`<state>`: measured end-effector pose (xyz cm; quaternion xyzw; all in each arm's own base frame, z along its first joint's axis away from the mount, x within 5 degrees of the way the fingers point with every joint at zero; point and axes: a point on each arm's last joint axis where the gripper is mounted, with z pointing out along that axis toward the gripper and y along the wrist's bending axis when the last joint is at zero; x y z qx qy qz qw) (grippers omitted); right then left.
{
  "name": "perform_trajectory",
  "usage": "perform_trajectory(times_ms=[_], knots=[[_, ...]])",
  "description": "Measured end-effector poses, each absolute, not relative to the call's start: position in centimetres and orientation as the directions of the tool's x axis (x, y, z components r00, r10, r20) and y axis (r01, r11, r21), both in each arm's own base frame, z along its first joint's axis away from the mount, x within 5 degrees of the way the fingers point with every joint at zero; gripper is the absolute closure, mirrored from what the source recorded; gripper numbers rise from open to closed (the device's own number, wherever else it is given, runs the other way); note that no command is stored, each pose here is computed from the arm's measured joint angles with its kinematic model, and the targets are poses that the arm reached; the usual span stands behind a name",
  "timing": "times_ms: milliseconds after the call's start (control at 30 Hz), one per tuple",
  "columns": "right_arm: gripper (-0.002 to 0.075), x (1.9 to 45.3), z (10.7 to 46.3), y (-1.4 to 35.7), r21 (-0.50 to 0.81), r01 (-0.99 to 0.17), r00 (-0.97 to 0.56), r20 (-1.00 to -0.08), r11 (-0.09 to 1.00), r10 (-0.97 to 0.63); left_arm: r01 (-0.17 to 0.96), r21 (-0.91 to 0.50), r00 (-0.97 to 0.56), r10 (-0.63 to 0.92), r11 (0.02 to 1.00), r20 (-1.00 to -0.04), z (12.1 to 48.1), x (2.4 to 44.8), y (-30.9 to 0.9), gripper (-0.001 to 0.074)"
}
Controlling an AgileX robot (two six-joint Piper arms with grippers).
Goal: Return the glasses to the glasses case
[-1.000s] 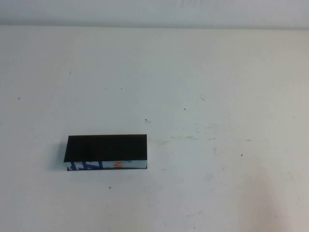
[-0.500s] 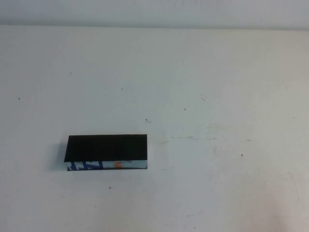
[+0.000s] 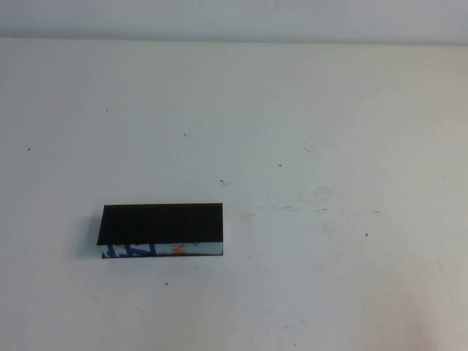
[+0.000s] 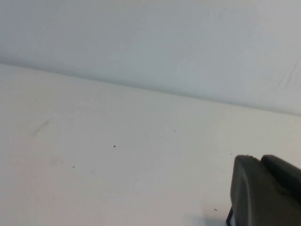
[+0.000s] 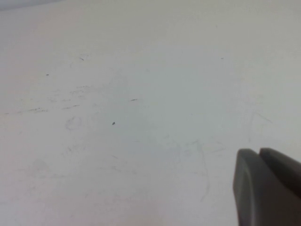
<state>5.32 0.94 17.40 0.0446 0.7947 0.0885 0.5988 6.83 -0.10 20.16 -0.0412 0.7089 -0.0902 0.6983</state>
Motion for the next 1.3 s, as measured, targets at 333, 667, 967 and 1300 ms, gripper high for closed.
perform_trajectory(times_ms=[333, 667, 967, 1300], knots=[[0.0737, 5.3, 17.4, 0.9, 0.196, -0.035, -0.28, -0.943, 0.98, 0.178, 0.045, -0.147, -0.004, -0.147, 0.988, -0.989, 20.3, 6.8, 0.1, 0.0738], [0.0737, 5.3, 17.4, 1.0, 0.198, -0.036, -0.281, -0.943, 0.98, 0.18, 0.212, 0.159, 0.019, 0.159, 0.964, -0.987, 19.9, 6.0, -1.3, 0.0738], [0.0737, 5.3, 17.4, 1.0, 0.2, -0.036, -0.279, -0.943, 0.979, 0.182, 0.081, 0.1, -0.261, 0.118, 0.992, -0.958, 17.4, 5.4, -0.2, 0.0738], [0.0737, 5.3, 17.4, 1.0, 0.2, -0.037, -0.277, -0.944, 0.979, 0.182, 0.06, 0.089, -0.308, 0.104, 0.994, -0.946, 17.0, 5.2, -0.1, 0.0738]])
